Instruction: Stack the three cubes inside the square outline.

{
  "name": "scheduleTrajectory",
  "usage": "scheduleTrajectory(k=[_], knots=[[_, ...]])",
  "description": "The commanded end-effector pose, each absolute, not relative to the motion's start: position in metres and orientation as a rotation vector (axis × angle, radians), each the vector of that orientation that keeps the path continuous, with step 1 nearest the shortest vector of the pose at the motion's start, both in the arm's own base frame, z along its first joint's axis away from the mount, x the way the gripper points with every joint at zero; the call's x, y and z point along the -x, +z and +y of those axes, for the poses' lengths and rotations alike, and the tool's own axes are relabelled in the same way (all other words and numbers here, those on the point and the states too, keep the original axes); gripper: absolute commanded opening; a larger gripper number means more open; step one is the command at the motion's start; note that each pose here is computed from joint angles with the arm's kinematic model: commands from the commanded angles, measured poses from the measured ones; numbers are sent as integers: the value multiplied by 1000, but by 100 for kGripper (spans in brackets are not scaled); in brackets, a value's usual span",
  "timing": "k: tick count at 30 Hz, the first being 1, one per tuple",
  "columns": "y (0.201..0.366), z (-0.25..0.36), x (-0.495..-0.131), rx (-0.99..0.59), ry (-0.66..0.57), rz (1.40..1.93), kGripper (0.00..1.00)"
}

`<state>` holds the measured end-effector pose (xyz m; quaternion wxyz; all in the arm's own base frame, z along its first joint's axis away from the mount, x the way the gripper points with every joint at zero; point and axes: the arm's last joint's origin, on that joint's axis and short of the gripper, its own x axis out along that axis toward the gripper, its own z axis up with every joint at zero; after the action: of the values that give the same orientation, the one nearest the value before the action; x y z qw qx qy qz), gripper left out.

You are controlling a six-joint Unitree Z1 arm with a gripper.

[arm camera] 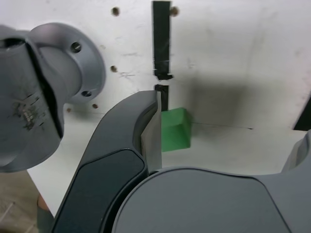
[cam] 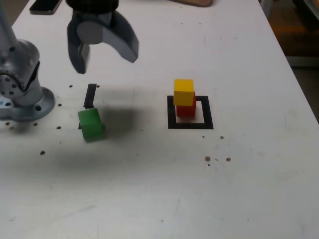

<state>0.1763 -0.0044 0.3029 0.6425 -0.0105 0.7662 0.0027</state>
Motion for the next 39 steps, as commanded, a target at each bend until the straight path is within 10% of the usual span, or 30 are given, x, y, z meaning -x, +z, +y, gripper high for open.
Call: scheduleTrajectory(k=[1, 18, 39], knots=[[301, -6, -173, 44, 10, 1756, 99], [231, -15, -152, 197, -70, 1771, 95], [203, -18, -148, 195, -98, 1748, 88]])
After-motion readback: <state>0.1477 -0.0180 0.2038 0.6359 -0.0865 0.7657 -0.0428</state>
